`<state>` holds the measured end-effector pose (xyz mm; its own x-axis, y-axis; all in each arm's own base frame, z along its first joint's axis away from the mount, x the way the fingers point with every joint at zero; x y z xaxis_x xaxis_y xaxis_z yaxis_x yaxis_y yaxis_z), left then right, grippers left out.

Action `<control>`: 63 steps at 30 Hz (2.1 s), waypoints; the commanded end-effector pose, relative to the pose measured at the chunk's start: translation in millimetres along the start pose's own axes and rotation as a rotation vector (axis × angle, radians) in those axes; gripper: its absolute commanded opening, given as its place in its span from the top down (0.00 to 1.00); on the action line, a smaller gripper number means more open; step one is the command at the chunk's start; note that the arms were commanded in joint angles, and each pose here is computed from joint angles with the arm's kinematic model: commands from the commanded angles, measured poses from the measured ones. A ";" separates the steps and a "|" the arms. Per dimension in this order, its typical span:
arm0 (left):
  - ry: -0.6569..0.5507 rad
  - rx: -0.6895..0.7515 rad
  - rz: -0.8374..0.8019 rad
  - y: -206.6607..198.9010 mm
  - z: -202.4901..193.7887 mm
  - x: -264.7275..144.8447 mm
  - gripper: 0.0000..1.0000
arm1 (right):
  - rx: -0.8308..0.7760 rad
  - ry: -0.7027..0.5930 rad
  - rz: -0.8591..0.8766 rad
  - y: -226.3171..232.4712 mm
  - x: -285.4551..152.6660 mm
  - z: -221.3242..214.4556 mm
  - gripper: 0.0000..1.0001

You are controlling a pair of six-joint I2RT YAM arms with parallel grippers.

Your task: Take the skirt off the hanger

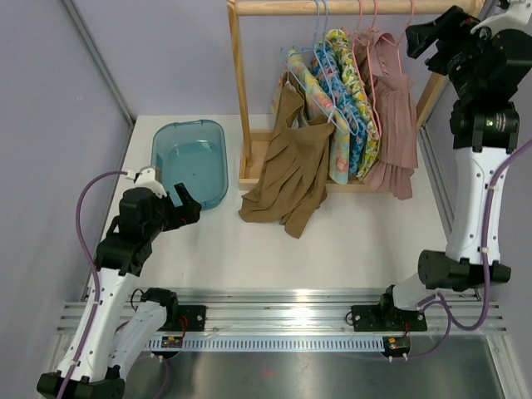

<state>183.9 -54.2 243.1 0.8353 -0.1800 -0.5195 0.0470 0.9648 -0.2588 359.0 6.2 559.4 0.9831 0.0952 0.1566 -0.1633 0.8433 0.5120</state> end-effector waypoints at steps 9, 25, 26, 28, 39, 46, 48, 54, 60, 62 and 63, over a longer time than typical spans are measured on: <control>-0.046 0.002 -0.025 -3.7 5.8 -4.0 0.02 | -0.074 0.145 -0.012 -11.2 65.3 -52.0 0.20; -0.049 0.018 -0.040 -8.9 2.8 -8.7 0.02 | -0.115 0.223 -0.076 -13.0 110.2 -119.5 0.38; -0.050 0.018 -0.042 -9.3 3.2 -9.1 0.02 | -0.115 0.214 -0.070 -9.8 105.5 -114.4 0.33; -0.049 0.019 -0.044 -9.5 3.1 -9.1 0.02 | -0.101 0.217 -0.031 -4.9 100.5 -115.1 0.31; -0.047 0.019 -0.041 -9.2 2.6 -8.5 0.02 | -0.090 0.138 0.145 43.6 36.2 -59.5 0.01; -0.051 0.018 -0.044 -9.8 3.4 -9.0 0.02 | -0.166 0.045 -0.001 28.4 28.2 -38.9 0.01; -0.052 0.018 -0.044 -9.8 3.5 -9.4 0.02 | -0.187 0.043 -0.072 16.6 34.1 -43.5 0.00; -0.051 0.018 -0.044 -9.8 3.4 -9.0 0.02 | -0.232 0.082 -0.197 -11.2 54.3 -64.5 0.09; -0.054 0.018 -0.045 -9.9 3.8 -9.3 0.02 | -0.254 0.091 -0.218 -20.1 79.5 -72.6 0.16; -0.049 0.018 -0.043 -9.6 2.9 -8.8 0.02 | -0.256 0.102 -0.224 -25.0 90.3 -79.5 0.22; -0.049 0.018 -0.043 -9.6 2.9 -8.8 0.02 | -0.254 0.085 -0.217 -21.8 91.8 -74.2 0.24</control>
<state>176.8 -61.2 248.5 0.8434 -0.2154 -0.4923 0.0927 0.9607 -0.2615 465.6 41.1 465.3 0.9937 -0.0353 -0.1061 0.0665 0.9496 0.3063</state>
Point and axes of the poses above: each gripper's point midway between its finger pads, its own x axis out along the fingers, its own y axis along the line the jaws close on, z = x × y, the point moved 6 cm from there along -x, back along the fingers, and after that the axes turned 7 degrees about x, right-handed, at the moved point
